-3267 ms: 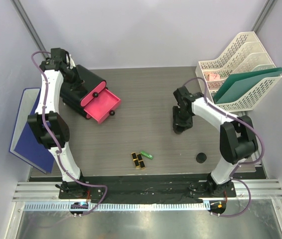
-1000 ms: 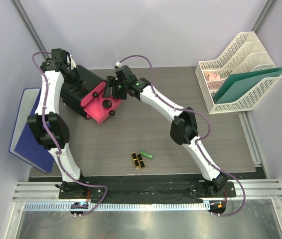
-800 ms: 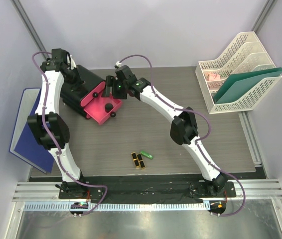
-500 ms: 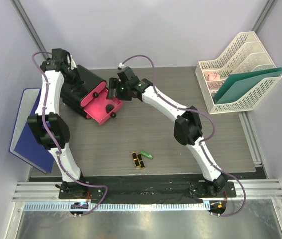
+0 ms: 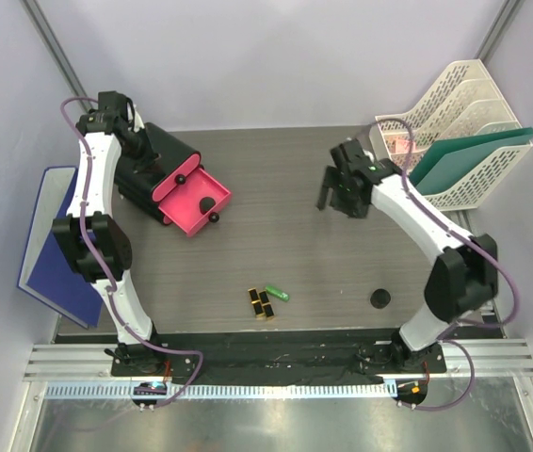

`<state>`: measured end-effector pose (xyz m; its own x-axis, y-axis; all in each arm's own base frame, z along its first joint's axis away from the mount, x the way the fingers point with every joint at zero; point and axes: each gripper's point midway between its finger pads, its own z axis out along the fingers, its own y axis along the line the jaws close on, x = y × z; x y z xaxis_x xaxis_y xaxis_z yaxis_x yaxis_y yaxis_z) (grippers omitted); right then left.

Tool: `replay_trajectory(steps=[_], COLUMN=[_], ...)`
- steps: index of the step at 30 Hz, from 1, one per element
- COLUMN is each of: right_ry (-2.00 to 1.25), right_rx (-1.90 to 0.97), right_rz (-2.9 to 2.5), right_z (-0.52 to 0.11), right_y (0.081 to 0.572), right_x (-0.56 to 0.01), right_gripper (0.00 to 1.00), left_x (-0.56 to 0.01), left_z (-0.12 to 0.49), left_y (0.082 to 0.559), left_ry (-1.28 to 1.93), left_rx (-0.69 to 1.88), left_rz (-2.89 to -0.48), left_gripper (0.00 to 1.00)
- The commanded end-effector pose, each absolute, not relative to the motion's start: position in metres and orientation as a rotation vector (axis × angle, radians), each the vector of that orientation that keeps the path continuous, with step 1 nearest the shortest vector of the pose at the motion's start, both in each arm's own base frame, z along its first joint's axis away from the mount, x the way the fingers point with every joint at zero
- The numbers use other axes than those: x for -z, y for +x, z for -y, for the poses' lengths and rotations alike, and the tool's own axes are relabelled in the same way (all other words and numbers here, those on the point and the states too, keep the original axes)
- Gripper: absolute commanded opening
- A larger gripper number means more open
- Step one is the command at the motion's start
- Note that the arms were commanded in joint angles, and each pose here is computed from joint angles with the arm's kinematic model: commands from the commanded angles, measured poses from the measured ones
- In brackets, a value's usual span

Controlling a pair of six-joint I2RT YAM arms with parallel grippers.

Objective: Organize the makeup

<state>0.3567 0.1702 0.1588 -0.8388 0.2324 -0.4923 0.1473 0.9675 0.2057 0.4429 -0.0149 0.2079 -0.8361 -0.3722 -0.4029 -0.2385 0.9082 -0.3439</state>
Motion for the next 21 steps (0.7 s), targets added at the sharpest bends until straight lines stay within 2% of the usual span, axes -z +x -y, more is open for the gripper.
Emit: replay_trajectory(steps=[1,8,12,16,21], right_ry=[0.347,0.396,0.446,0.518,0.539], right_rx=[0.037,0.15,0.222,0.177,0.216], right_rz=[-2.772,-3.016,-3.113,-3.137,-3.11], right_z=[-0.11,-0.08,-0.067,-0.065,-0.055], right_y=[0.275,0.183,0.144,0.128,0.139], right_x=[-0.128,-0.093,-0.072,-0.052,-0.051], right_gripper=[0.78,0.9,0.93,0.94,0.92], left_x=[-0.183,-0.18,-0.177,-0.175,-0.174], left_z=[0.01,0.01,0.013,0.014,0.014], left_y=[0.434,0.434,0.432,0.432,0.431], left_ry=[-0.45,-0.441,-0.44,-0.442,-0.443], left_rx=[0.338,0.34,0.355,0.363,0.366], left_rz=[-2.697,-2.704,-2.716,-2.717,-2.72], left_gripper=[0.0,0.0,0.0,0.0,0.0])
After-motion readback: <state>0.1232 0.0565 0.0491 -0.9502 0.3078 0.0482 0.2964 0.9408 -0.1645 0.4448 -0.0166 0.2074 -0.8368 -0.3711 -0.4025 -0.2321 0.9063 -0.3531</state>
